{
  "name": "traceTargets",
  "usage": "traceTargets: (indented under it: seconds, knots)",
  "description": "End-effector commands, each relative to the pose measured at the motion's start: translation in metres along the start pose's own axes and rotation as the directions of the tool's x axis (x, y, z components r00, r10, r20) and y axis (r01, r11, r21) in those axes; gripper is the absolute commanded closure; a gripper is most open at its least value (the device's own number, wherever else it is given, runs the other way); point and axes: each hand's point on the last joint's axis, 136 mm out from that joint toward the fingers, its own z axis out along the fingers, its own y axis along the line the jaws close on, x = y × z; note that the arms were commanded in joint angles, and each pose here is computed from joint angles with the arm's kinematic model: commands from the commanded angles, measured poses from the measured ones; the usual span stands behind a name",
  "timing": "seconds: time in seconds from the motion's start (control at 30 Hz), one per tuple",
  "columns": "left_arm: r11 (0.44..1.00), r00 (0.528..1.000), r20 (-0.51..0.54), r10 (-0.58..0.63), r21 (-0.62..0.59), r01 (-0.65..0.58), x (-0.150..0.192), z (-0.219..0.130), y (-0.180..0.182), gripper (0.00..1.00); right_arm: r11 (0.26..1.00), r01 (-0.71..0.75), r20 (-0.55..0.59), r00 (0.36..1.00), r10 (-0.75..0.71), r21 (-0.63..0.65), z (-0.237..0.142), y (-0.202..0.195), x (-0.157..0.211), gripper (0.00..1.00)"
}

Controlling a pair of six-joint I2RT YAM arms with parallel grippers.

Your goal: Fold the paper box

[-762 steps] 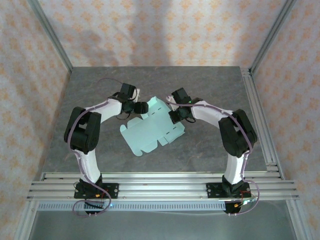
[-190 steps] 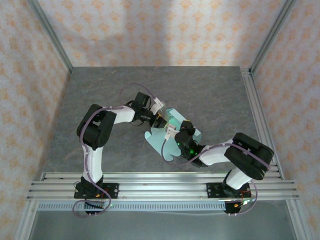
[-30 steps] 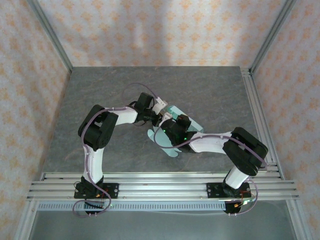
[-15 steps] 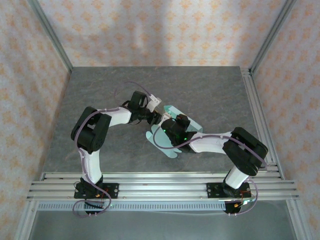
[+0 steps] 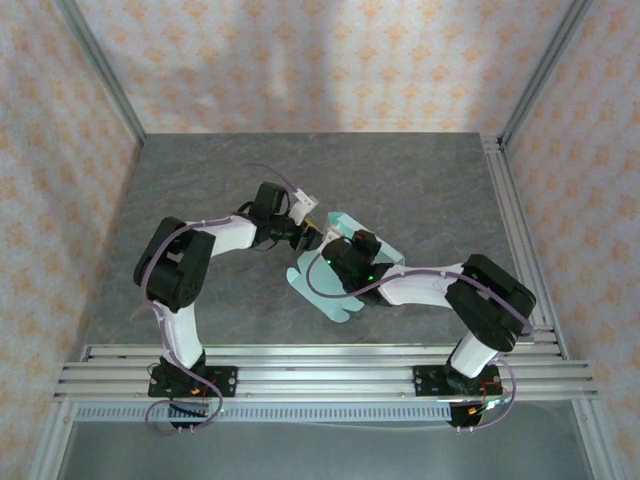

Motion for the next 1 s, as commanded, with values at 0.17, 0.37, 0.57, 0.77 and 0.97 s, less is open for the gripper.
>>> traceTargets:
  seconds: [0.17,0.37,0.57,0.77,0.97]
  knots:
    - [1.000,0.999,0.040,-0.005,-0.021,0.006,-0.004,-0.018,0.013,0.46,0.999,0.015,0.006,1.000,-0.015,-0.041,-0.003,0.009,0.000,1.00]
    - [0.999,1.000,0.029,0.009,0.041,-0.011,-0.011,-0.009,0.007,0.48,0.999,0.020,0.010,1.000,-0.020,-0.044,-0.004,0.008,-0.002,1.00]
    - [0.988,0.997,-0.050,0.065,0.145,-0.057,0.000,0.008,-0.016,0.49,0.998,0.065,0.017,0.998,-0.065,-0.017,-0.002,0.005,-0.005,1.00]
    - [0.989,0.997,-0.057,0.058,0.143,-0.049,0.008,0.009,-0.017,0.50,0.987,0.143,0.039,0.988,-0.146,0.070,0.000,0.001,-0.011,1.00]
    - [0.988,0.998,-0.041,0.047,0.147,-0.041,0.008,0.010,-0.017,0.50,0.973,0.185,0.076,0.978,-0.197,0.134,-0.002,-0.002,-0.021,1.00]
